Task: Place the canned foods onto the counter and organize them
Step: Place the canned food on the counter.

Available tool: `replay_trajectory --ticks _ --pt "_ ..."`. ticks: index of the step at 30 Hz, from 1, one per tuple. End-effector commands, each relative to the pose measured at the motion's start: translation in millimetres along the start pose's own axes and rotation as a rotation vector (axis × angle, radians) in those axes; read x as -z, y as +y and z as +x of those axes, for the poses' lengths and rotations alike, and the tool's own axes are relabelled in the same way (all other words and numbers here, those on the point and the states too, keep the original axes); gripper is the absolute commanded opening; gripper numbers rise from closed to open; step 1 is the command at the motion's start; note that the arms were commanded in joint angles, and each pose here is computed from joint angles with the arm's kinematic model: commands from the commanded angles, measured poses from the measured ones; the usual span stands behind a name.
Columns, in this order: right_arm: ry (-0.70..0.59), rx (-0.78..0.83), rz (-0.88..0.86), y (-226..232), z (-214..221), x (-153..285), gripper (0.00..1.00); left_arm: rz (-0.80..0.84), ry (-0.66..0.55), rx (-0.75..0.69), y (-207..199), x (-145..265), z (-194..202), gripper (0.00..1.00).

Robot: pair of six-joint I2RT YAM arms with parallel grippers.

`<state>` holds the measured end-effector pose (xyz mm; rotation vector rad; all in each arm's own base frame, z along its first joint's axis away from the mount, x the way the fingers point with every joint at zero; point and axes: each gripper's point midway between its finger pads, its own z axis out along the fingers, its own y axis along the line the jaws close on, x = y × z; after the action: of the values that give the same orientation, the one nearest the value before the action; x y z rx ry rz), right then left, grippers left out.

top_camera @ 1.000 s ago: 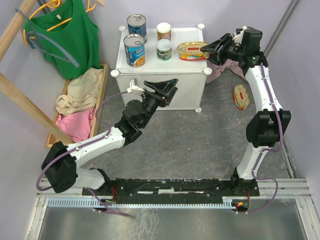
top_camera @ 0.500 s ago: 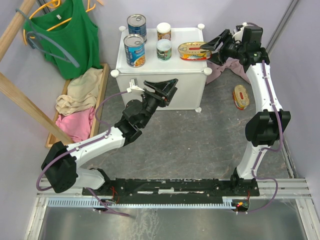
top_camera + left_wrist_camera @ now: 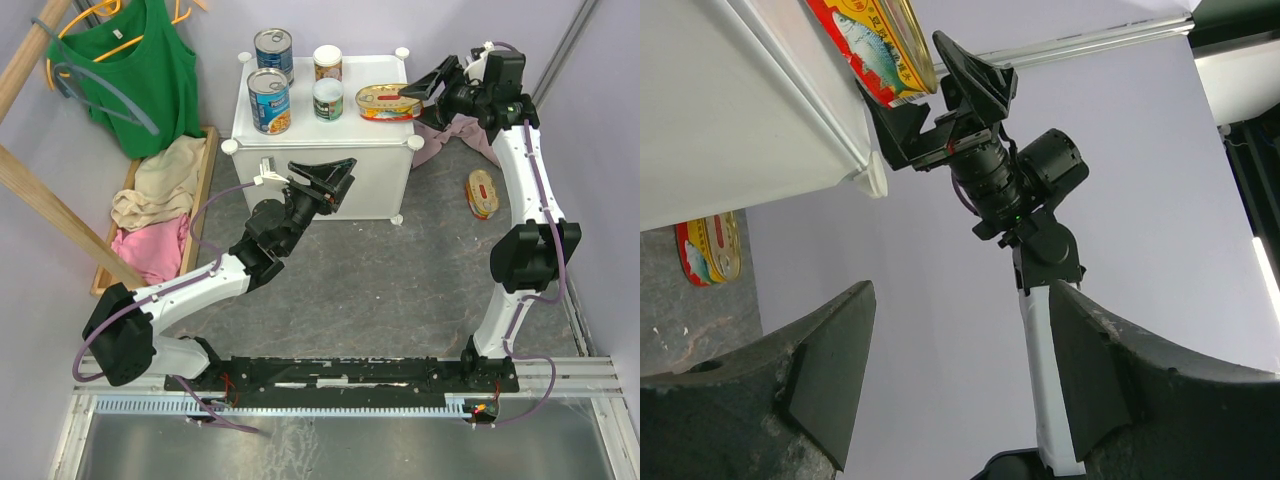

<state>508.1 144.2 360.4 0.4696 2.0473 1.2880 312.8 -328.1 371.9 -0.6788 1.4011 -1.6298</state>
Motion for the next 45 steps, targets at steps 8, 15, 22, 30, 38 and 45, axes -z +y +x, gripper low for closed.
replay_trajectory --ticks 8,15,22,30,38,45 --pt "-0.046 0.069 0.081 -10.4 -11.6 6.7 0.79 0.042 -0.024 -0.045 -16.0 -0.9 -7.9 0.77" --pt "-0.055 0.077 0.098 -12.2 -13.7 10.2 0.79 0.046 -0.023 -0.044 -17.8 1.0 -7.9 0.77" --pt "-0.061 0.071 0.109 -17.3 -16.5 11.0 0.79 0.044 -0.024 -0.045 -16.7 1.4 -8.8 0.76" --pt "-0.12 0.113 0.091 -12.8 -22.3 16.6 0.79 0.042 -0.024 -0.058 -16.9 2.0 -9.4 0.76" --pt "-0.22 0.213 0.091 1.3 -31.2 35.5 0.8 0.035 -0.025 -0.074 -15.1 2.7 -11.4 0.77" --pt "-0.318 0.278 0.094 13.3 -39.2 53.6 0.8 0.028 -0.027 -0.095 -14.0 2.9 -13.6 0.77"
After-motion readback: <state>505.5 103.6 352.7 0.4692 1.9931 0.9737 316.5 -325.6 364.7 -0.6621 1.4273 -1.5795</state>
